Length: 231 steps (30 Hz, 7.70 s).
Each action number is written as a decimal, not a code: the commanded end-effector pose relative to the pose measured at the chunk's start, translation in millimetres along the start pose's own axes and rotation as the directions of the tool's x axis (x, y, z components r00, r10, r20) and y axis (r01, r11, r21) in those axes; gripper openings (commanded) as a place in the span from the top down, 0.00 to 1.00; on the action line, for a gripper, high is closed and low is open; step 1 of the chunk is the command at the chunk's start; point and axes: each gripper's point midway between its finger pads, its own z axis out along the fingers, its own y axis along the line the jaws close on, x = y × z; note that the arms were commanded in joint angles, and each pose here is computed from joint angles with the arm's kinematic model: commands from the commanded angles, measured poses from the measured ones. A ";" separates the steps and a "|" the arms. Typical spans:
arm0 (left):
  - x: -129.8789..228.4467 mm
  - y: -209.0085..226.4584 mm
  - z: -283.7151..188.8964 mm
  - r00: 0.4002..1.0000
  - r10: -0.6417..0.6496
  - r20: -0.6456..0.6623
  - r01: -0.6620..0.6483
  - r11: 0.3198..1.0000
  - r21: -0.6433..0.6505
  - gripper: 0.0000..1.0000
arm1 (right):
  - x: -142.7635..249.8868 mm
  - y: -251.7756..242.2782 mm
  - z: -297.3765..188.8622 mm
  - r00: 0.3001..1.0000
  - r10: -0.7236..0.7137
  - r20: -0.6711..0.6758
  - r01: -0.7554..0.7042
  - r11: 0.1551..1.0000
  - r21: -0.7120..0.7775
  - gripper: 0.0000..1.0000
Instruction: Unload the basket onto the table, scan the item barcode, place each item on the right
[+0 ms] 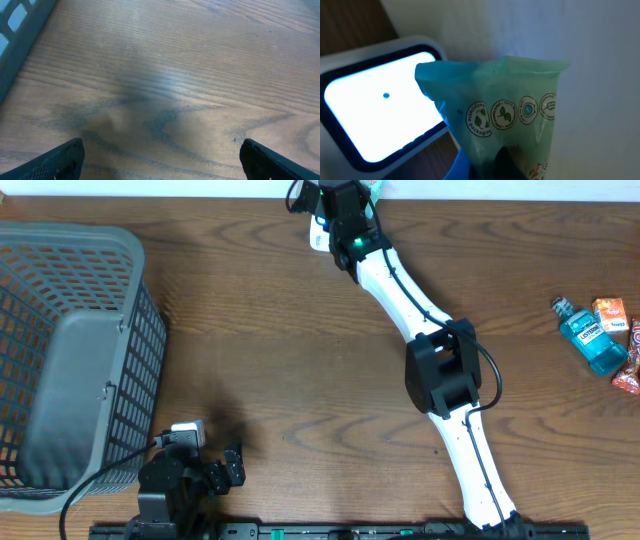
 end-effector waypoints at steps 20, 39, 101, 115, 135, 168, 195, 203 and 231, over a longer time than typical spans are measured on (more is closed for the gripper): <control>10.5 1.1 1.7 0.999 -0.005 -0.040 0.005 1.000 0.000 0.01 | 113.5 -56.2 -49.2 0.950 0.039 -0.309 -0.061 0.996 -0.062 0.99; 10.5 1.1 1.7 0.999 -0.005 -0.040 0.005 1.000 0.000 0.01 | 448.2 40.0 -114.9 0.047 0.580 -0.813 -0.920 0.343 0.191 0.99; 10.5 1.1 1.7 0.999 -0.005 -0.040 0.005 1.000 0.000 0.01 | 250.4 -246.7 -544.1 0.265 0.950 0.168 -0.959 0.242 0.145 0.01; 10.5 1.1 1.7 0.999 -0.005 -0.040 0.005 1.000 0.000 0.01 | 230.1 -192.2 -585.7 0.343 0.830 0.439 -0.936 0.342 0.086 0.01; 10.5 1.1 1.7 0.999 -0.005 -0.040 0.005 1.000 0.000 0.01 | 231.5 -38.0 -473.0 0.323 0.701 0.636 -0.866 0.490 -0.100 0.01; 10.5 1.1 1.7 0.999 -0.005 -0.040 0.005 1.000 0.000 0.01 | 283.9 75.6 -383.8 0.311 0.885 0.347 -0.933 0.353 -0.065 0.01; 10.5 1.1 1.7 0.999 -0.005 -0.040 0.005 1.000 0.000 0.01 | 293.9 73.3 -383.0 0.265 0.902 0.340 -0.956 0.291 -0.026 0.01; 10.5 2.1 1.7 0.999 -0.005 -0.039 0.005 1.000 -0.005 0.01 | 293.9 73.3 -383.0 0.265 0.902 0.340 -0.956 0.291 -0.026 0.01; -95.6 2.9 20.1 0.840 0.186 0.510 -0.161 0.983 -0.093 0.01 | 293.9 73.4 -382.9 0.265 0.902 0.339 -0.956 0.291 -0.026 0.01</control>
